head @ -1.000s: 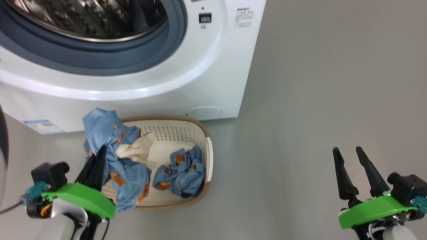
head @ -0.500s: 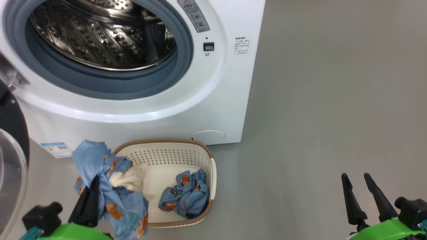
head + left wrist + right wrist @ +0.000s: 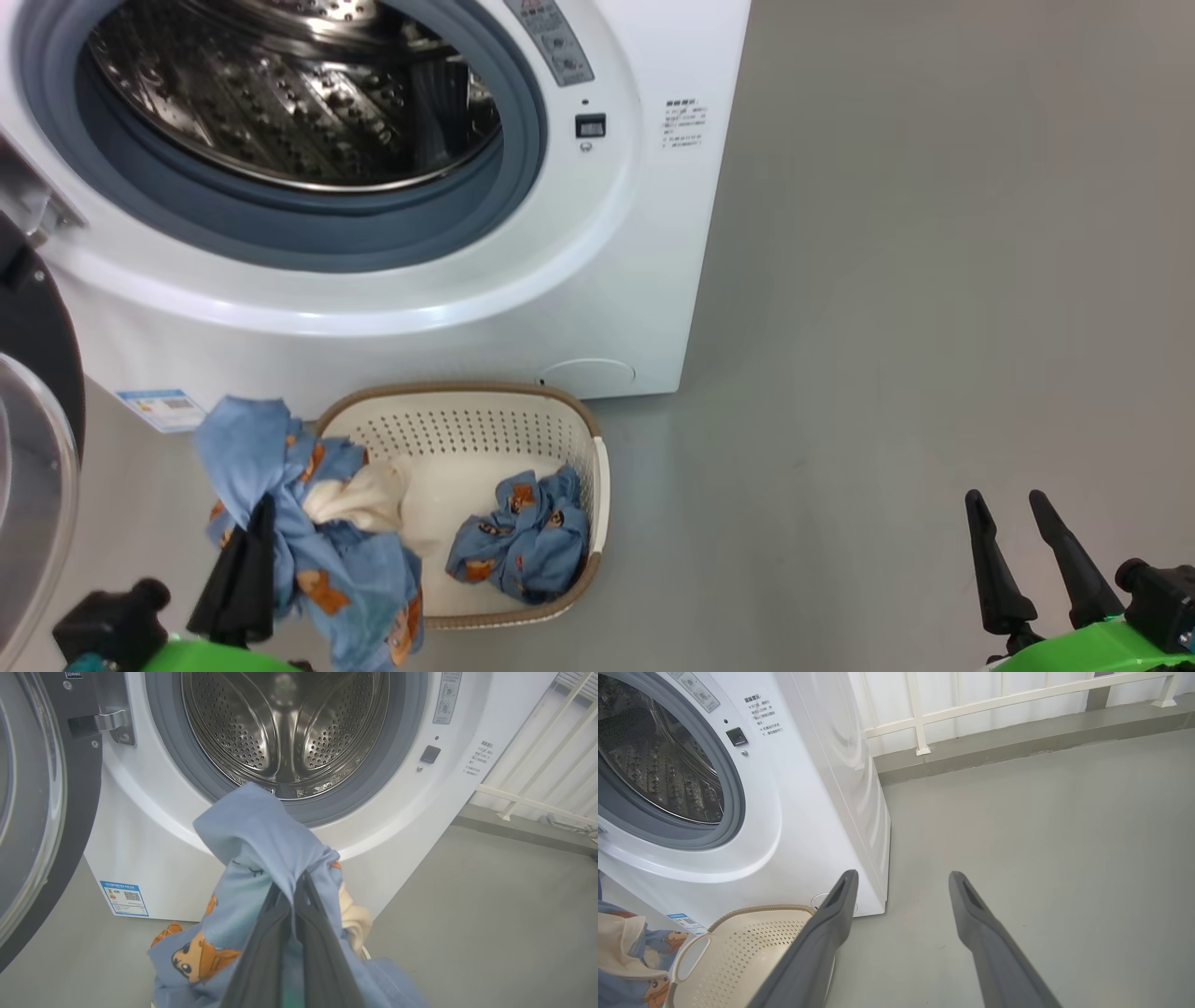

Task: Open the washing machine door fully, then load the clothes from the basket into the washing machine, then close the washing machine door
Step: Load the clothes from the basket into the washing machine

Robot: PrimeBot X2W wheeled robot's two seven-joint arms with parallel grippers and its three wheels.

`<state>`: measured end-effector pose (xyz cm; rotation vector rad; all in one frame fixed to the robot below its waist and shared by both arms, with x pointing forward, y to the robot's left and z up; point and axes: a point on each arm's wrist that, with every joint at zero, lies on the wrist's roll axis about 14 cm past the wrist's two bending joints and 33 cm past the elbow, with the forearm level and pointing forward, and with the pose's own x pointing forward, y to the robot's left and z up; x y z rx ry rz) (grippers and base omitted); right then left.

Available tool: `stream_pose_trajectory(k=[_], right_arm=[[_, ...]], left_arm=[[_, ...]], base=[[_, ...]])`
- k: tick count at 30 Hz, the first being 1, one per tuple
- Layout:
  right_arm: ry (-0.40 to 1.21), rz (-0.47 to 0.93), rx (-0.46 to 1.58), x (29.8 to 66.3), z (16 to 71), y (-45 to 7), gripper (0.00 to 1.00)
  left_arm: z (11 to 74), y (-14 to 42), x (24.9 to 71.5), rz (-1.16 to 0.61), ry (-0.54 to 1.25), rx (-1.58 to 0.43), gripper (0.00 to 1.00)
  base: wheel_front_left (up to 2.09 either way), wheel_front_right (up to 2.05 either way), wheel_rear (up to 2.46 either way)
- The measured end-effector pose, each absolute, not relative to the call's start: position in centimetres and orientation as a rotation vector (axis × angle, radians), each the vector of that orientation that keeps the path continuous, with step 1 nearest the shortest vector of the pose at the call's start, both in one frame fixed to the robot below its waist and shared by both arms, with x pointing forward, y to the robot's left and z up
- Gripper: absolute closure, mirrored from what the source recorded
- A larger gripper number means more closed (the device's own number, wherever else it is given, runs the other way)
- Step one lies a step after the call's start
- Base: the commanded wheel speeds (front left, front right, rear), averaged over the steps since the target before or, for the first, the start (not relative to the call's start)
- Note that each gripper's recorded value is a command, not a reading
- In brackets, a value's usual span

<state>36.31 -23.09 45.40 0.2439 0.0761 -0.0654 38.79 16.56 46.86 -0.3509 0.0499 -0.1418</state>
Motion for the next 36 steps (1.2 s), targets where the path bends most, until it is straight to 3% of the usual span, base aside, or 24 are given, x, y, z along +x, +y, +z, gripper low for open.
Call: stream_pose_trajectory(k=[18, 36], right_arm=[[0.125, -0.057, 0.268, 40.5, 42.7, -21.6, 0.00], [0.183, -0.102, 0.285, 41.7, 39.9, -21.7, 0.00]], left_arm=[[54.2, 16.4, 51.8, -0.224, -0.189, -0.328, 1.00], [49.4, 13.8, 63.1, -0.278, -0.041, -0.258, 1.00]], base=[[0.00, 0.00, 0.00], [0.00, 0.00, 0.00]])
